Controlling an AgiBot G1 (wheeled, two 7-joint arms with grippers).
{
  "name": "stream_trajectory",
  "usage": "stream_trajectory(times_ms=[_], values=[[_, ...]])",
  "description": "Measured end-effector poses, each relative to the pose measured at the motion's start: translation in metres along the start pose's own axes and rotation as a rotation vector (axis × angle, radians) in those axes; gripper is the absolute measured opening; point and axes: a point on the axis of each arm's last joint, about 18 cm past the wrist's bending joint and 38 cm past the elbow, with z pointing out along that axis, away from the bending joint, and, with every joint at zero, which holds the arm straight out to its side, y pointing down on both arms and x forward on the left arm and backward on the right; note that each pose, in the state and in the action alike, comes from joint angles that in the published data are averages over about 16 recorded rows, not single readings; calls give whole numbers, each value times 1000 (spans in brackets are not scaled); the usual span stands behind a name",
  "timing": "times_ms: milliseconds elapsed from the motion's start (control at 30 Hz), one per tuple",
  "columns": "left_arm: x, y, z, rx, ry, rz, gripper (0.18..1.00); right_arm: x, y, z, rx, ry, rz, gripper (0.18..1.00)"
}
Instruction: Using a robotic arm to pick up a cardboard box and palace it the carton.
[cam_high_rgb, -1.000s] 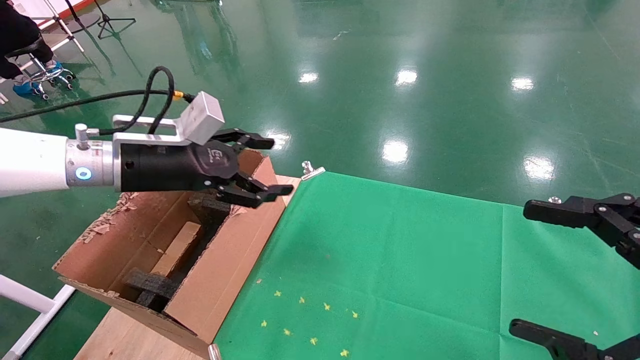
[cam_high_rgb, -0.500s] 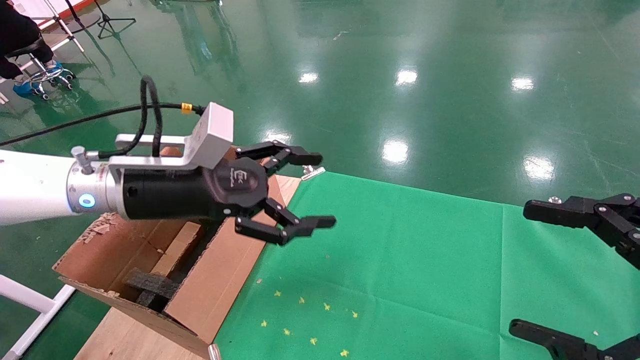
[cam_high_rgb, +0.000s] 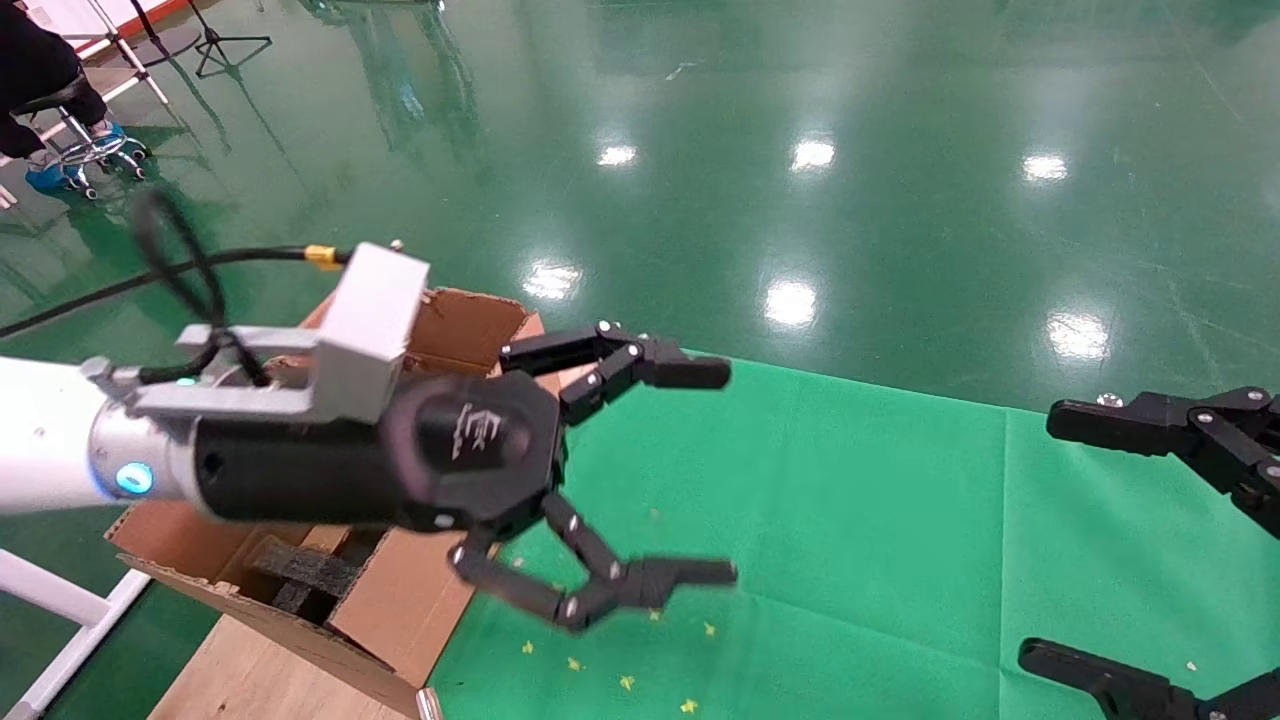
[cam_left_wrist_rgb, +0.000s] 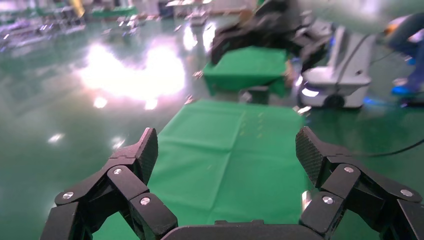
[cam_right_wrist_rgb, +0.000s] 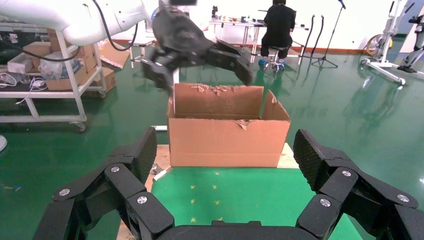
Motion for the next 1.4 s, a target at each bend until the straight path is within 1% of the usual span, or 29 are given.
stream_trajectory(times_ms=[167, 367, 1400], values=[[9, -4, 3, 36, 32, 3, 1001, 0, 0, 0, 0, 0, 0, 1001], [13, -6, 3, 49, 43, 4, 1001, 0, 0, 0, 0, 0, 0, 1001], [7, -3, 2, 27, 23, 2, 1001, 0, 0, 0, 0, 0, 0, 1001]])
